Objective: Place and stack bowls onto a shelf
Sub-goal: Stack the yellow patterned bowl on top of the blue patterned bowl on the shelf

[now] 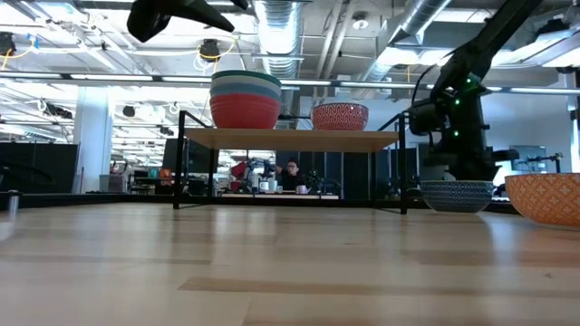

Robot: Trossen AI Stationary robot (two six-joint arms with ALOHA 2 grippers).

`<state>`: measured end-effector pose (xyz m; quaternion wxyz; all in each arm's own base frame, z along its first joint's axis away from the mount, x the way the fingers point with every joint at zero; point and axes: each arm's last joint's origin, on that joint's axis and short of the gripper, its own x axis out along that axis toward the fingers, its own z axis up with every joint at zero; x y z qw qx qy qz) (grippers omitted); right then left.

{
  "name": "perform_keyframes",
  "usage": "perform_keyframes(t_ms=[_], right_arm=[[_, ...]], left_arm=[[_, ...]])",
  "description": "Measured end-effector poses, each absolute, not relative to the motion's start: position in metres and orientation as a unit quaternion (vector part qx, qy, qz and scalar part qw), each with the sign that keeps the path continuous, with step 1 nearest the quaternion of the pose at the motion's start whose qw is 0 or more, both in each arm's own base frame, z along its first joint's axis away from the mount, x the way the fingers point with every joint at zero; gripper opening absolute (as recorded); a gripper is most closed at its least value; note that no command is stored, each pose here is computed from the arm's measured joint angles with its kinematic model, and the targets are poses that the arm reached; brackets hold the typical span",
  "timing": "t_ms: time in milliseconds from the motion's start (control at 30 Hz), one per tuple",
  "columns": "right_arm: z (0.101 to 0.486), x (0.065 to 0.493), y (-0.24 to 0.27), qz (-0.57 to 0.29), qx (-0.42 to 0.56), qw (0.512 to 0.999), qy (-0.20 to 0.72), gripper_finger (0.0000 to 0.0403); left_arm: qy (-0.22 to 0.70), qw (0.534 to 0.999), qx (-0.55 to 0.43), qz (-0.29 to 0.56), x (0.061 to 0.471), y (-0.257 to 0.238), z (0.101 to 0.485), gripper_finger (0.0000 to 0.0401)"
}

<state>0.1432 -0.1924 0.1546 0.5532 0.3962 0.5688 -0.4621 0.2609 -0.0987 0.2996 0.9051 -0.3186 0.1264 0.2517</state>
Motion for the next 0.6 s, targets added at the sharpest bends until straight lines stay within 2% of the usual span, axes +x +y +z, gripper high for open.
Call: perform_keyframes(t_ms=[233, 600], right_arm=[[0.163, 0.156, -0.181, -0.438, 0.412, 0.577, 0.554, 0.0055], [0.193, 0.156, -0.151, -0.45, 0.417, 0.588, 0.528, 0.0042]], left_arm=[[0.164, 0.904, -0.312, 0.241, 0.258, -0.1, 0.295, 0.013], [0.206, 0.909, -0.266, 0.246, 0.258, -0.091, 0.289, 0.013]])
